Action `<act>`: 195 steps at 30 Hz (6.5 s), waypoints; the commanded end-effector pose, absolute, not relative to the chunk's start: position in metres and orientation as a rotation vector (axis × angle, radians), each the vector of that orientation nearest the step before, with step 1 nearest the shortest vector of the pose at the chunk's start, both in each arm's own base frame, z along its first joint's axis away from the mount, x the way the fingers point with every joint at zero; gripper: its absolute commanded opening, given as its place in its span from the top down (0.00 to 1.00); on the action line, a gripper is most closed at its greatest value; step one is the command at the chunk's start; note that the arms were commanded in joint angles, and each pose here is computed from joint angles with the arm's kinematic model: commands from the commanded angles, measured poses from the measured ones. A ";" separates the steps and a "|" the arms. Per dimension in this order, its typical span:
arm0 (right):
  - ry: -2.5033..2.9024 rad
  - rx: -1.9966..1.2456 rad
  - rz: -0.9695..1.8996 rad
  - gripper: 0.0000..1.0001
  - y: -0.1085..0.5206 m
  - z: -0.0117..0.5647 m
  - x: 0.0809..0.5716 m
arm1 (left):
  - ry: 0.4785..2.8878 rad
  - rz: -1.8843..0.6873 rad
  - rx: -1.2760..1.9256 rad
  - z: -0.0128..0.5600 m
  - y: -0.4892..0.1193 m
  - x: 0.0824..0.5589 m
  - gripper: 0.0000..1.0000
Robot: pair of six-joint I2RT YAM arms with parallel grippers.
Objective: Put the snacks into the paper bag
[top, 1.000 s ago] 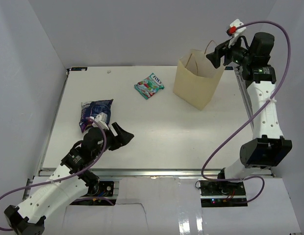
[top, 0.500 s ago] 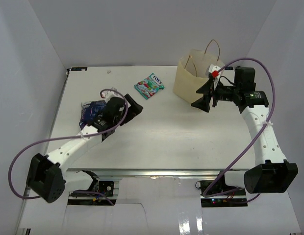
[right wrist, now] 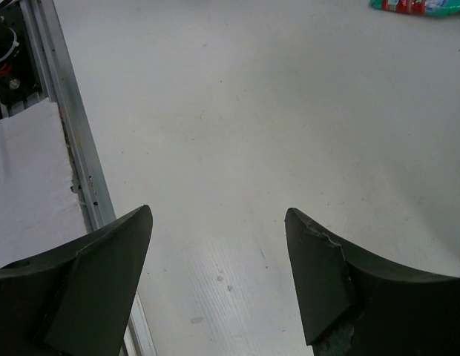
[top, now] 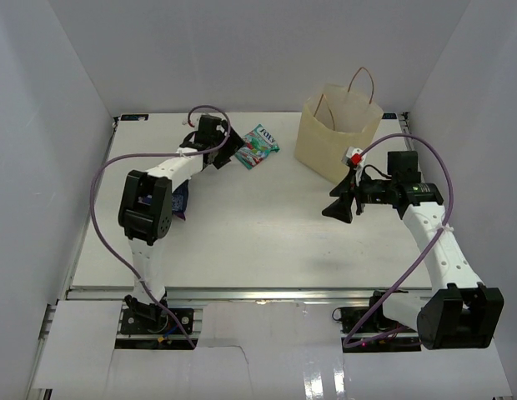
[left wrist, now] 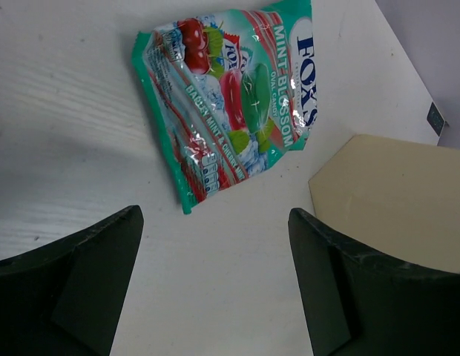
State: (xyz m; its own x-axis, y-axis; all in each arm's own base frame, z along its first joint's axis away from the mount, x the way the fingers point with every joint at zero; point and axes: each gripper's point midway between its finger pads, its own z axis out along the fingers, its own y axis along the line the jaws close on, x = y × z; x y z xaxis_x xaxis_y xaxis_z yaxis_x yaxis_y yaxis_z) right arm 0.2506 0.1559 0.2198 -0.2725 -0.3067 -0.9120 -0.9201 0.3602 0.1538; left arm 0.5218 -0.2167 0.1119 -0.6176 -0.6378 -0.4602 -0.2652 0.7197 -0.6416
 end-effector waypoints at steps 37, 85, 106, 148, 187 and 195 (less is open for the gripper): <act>1.812 -1.097 1.021 0.23 0.168 0.203 0.239 | 2.234 -0.897 -0.584 0.088 -0.251 0.561 0.84; 1.896 -1.004 1.035 0.02 0.347 0.180 0.155 | 2.230 -1.366 -0.540 0.174 -0.232 0.220 0.96; 1.902 -0.945 0.625 0.20 0.361 0.136 0.216 | 2.231 -1.402 -0.508 0.178 -0.248 0.227 0.96; 1.171 -1.249 0.723 0.92 0.278 0.454 0.289 | 1.890 -0.850 -0.704 0.197 -0.101 0.178 0.16; 1.492 -0.683 0.473 0.16 0.074 0.434 0.431 | 2.195 -0.464 -0.833 0.180 -0.095 0.264 0.02; 1.529 -0.977 0.591 0.11 0.098 0.380 0.353 | 2.244 -0.571 -1.120 0.147 -0.058 0.306 0.05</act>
State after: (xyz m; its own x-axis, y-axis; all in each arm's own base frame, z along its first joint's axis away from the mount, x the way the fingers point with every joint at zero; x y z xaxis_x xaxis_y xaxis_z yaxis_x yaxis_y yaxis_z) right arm 0.3874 0.0842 0.4115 0.0263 -0.1991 -0.9796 -0.7497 0.6443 -0.1511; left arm 0.2925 -0.0521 0.1367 -0.4737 -0.7984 -0.3716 -0.6098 0.6018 -0.5157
